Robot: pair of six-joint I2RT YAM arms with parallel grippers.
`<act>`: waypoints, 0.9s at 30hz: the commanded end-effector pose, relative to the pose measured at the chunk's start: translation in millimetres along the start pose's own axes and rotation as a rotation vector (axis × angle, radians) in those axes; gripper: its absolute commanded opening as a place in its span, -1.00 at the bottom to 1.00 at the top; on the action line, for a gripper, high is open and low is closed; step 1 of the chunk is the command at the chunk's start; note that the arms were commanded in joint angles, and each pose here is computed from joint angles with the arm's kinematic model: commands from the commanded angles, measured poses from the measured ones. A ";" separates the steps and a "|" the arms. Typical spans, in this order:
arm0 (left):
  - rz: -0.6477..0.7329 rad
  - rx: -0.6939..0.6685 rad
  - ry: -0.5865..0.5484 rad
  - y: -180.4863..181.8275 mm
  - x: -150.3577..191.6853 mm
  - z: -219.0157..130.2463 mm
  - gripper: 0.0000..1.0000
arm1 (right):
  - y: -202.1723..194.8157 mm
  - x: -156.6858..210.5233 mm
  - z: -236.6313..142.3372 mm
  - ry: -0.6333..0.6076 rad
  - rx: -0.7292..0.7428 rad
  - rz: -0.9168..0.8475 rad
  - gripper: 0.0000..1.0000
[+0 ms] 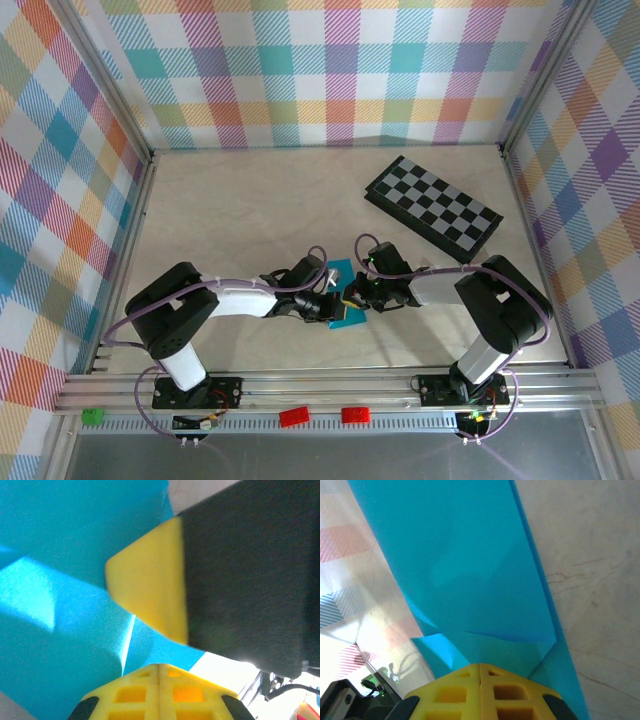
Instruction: Fold a paper plane with a square sheet of paper (pick it up from the middle)
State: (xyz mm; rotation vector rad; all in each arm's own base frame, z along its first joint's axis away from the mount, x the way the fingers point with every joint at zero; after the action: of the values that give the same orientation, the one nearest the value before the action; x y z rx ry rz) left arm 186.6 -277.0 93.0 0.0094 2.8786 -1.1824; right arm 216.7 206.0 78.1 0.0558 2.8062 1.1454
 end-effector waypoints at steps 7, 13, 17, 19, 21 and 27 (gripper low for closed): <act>-0.028 0.036 0.009 6.9 5.2 -1.6 -0.98 | -30.9 19.1 1.1 0.044 0.164 0.068 -0.89; -0.021 0.077 0.000 1.5 4.3 -4.6 -0.97 | -30.9 18.9 0.4 0.041 0.162 0.067 -0.88; -0.008 0.079 -0.030 -2.2 2.7 -9.3 -0.96 | -32.0 20.1 0.7 0.043 0.167 0.068 -0.89; -0.011 0.060 -0.032 0.8 2.8 -8.7 -0.96 | -32.6 20.1 0.6 0.041 0.166 0.070 -0.89; -0.019 0.040 -0.021 5.9 4.8 -5.8 -0.97 | -32.7 20.2 0.7 0.042 0.167 0.067 -0.89; -0.046 0.024 0.003 23.6 14.5 -2.3 -0.98 | -33.0 20.3 1.4 0.046 0.166 0.068 -0.89</act>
State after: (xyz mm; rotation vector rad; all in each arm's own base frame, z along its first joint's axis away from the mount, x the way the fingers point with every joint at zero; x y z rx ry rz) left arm 176.3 -266.3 85.0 -0.0293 2.8624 -1.2357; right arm 215.7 204.6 77.9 0.0587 2.8027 1.1372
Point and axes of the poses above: each hand's point on the last joint's axis, 136 mm out from that joint toward the fingers, its own z axis out along the fingers, its own y axis along the line the jaws close on, x = y × z, the point moved 9 cm from there along -z, back along the fingers, and after that the axes turned 10 degrees about -z, right-handed, at the moved point
